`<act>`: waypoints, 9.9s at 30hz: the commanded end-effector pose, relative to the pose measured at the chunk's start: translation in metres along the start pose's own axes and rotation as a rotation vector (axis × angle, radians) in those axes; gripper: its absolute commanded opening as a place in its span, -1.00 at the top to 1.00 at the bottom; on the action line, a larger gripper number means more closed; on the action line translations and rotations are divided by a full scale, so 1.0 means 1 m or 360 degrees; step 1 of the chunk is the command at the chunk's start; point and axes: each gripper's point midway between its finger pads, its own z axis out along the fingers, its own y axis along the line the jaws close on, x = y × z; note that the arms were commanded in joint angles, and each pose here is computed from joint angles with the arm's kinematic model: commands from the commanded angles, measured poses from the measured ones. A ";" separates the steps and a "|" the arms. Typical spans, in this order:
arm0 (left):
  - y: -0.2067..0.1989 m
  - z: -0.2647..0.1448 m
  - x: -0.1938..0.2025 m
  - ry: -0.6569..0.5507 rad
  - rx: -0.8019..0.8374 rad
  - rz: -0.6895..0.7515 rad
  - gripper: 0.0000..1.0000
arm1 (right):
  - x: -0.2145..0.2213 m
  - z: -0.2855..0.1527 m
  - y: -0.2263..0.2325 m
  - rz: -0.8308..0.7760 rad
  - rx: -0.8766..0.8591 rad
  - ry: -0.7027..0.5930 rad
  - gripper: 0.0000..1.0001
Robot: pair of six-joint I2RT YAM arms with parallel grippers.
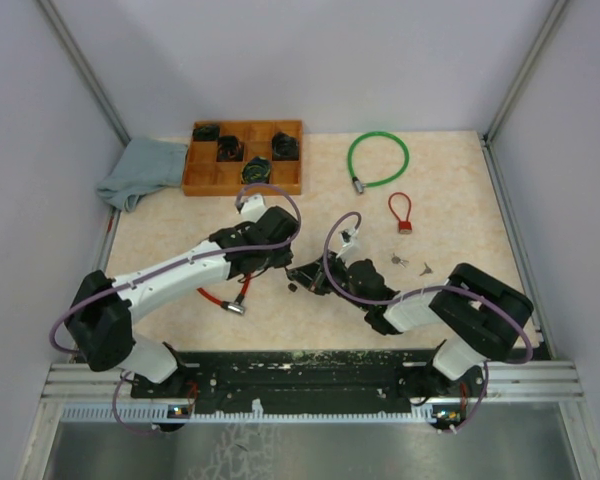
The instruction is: Unlock with the key
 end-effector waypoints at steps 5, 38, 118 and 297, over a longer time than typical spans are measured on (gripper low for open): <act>-0.008 -0.012 -0.015 -0.0124 0.0058 -0.0034 1.00 | -0.011 0.003 0.020 0.0040 -0.0112 -0.0088 1.00; -0.003 -0.016 -0.016 -0.0212 0.0037 -0.0093 1.00 | -0.017 -0.002 0.013 0.0110 -0.0043 -0.0141 1.00; 0.022 0.120 0.010 0.0654 -0.0146 0.0592 -0.33 | -0.059 -0.053 -0.052 -0.0583 0.0189 -0.0377 1.00; -0.030 -0.013 -0.007 0.0503 0.0428 -0.0296 1.00 | -0.031 -0.025 0.023 -0.0883 -0.0053 -0.0083 1.00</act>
